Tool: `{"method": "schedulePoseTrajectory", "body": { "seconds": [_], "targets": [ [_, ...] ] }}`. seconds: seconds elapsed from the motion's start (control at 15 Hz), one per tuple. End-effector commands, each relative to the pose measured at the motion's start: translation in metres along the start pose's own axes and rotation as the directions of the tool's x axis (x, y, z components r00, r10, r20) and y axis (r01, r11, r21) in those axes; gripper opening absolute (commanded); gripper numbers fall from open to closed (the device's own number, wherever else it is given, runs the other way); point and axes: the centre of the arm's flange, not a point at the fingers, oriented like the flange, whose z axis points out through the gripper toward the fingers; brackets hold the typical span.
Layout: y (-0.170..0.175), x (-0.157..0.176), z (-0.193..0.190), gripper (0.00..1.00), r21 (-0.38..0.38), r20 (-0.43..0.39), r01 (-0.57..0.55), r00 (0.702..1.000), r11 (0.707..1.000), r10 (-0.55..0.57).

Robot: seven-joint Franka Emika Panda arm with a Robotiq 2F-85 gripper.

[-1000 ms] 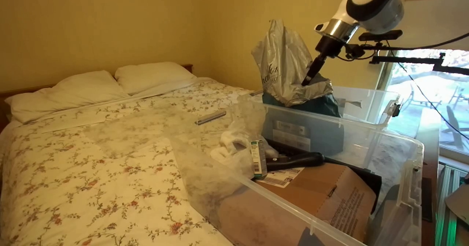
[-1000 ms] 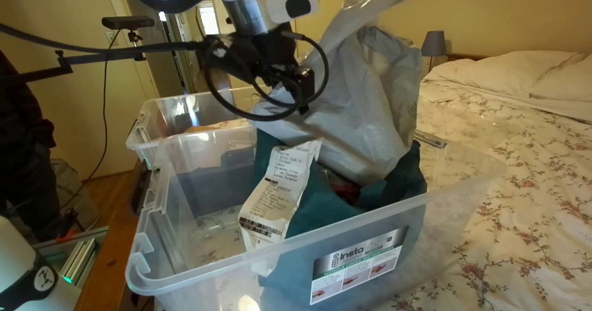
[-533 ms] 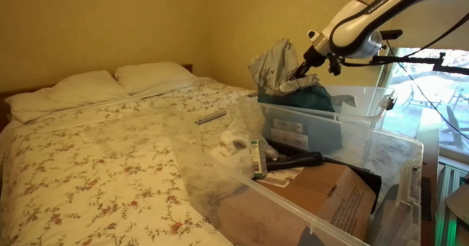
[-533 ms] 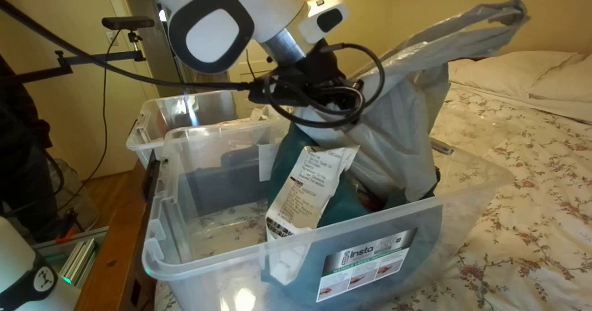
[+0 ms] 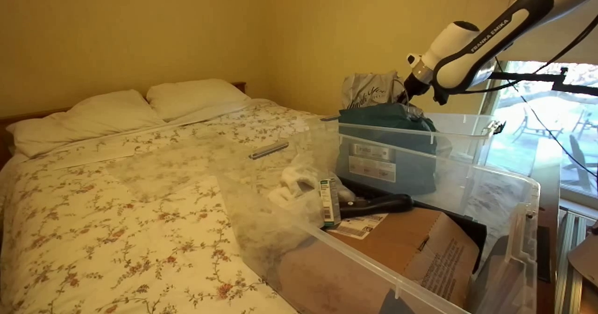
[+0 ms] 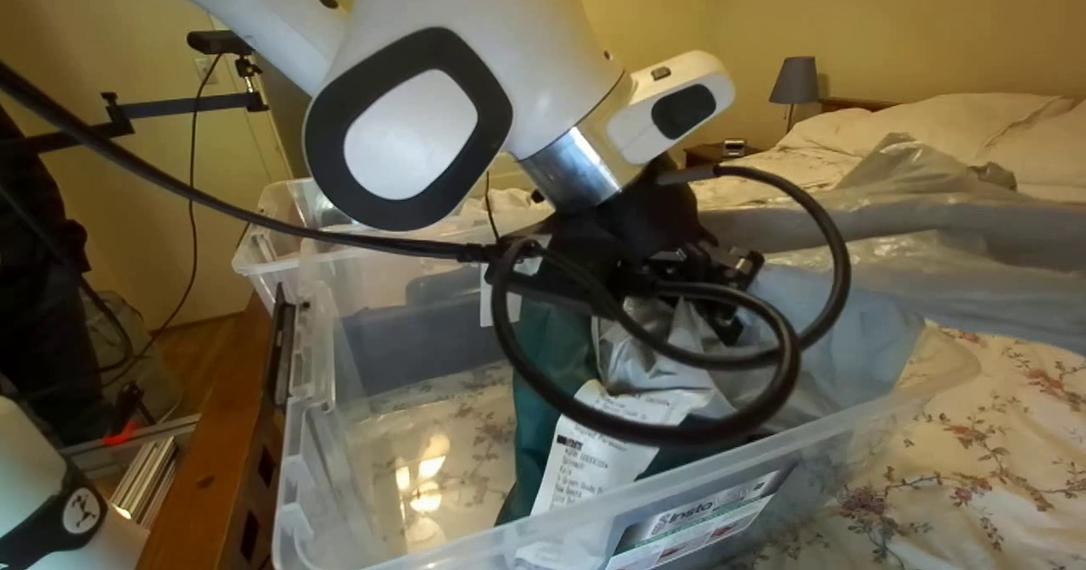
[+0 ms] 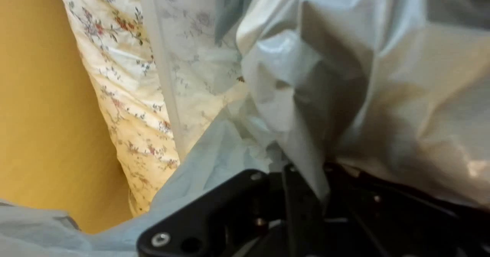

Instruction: Pick up the plastic from the box and put it in the other box

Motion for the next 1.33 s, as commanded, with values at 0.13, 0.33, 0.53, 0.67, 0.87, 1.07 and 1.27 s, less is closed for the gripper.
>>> {"method": "schedulePoseTrajectory", "body": {
  "seconds": [0.13, 0.33, 0.53, 0.67, 0.87, 1.07, 1.27],
  "targets": [
    [-0.042, -0.027, -0.025, 0.0, 0.242, 0.029, 0.027, 0.999, 0.97, -0.035],
    [-0.064, -0.015, -0.052, 0.27, 0.369, 0.027, 0.047, 0.998, 0.928, -0.061],
    [-0.063, -0.008, -0.066, 0.45, 0.439, 0.158, 0.004, 0.984, 0.898, -0.082],
    [-0.065, -0.017, -0.05, 0.58, 0.362, 0.247, -0.044, 0.968, 0.931, -0.05],
    [-0.077, -0.014, -0.009, 0.49, 0.341, 0.341, -0.111, 0.94, 0.933, -0.013],
    [-0.094, -0.009, 0.006, 0.26, 0.442, 0.337, -0.116, 0.94, 0.889, -0.044],
    [-0.09, -0.027, 0.016, 0.05, 0.425, 0.289, 0.003, 0.947, 0.905, -0.138]
  ]
}}
